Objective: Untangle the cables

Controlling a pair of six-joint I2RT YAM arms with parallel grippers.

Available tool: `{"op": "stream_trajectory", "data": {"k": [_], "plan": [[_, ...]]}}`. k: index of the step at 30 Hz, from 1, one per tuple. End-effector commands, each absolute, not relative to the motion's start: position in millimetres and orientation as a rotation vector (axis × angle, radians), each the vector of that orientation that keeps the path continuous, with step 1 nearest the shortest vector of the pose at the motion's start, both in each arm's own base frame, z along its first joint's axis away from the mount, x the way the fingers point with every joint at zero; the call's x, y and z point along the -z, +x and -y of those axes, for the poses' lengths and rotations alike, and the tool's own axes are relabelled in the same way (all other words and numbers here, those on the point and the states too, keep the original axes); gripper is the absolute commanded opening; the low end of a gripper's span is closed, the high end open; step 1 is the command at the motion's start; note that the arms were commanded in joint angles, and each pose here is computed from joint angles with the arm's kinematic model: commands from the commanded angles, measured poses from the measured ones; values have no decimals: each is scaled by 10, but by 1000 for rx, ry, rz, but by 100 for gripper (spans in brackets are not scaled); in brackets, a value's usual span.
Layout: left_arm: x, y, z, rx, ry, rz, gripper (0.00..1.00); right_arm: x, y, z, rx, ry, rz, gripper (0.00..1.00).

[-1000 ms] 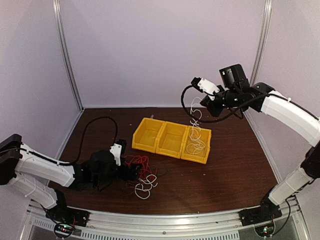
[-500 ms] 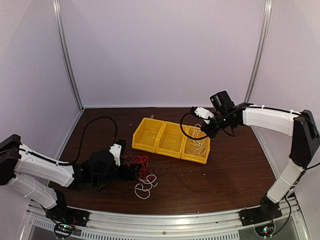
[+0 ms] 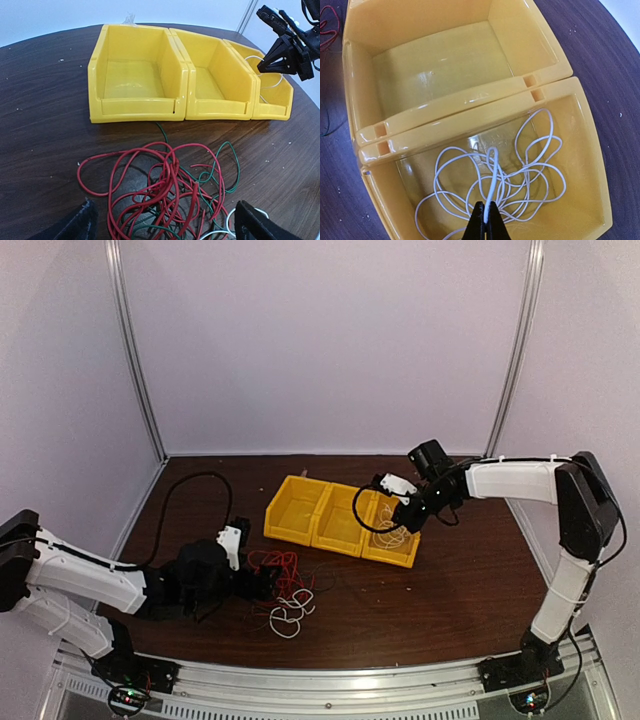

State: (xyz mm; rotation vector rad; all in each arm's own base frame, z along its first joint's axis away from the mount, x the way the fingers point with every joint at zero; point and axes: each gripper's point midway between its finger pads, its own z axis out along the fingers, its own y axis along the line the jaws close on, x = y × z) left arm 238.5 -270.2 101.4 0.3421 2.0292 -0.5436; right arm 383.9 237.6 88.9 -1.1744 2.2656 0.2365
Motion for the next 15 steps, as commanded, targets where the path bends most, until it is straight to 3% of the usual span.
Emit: {"op": "stream_trajectory", "data": {"k": [1,7,15], "plan": [[-1097,2447,2750,541,340,-2005,97,-885,3847,-2371,-250,-1156,-2278,2],[-1166,2473,2824,533,373,-2004,98,-1401,3770,-2301,-223,-1126,-2192,28],[-1189,2494,2853,519,392,-1999,98,-1922,3672,-2359,-267,-1127,-2105,43]]}}
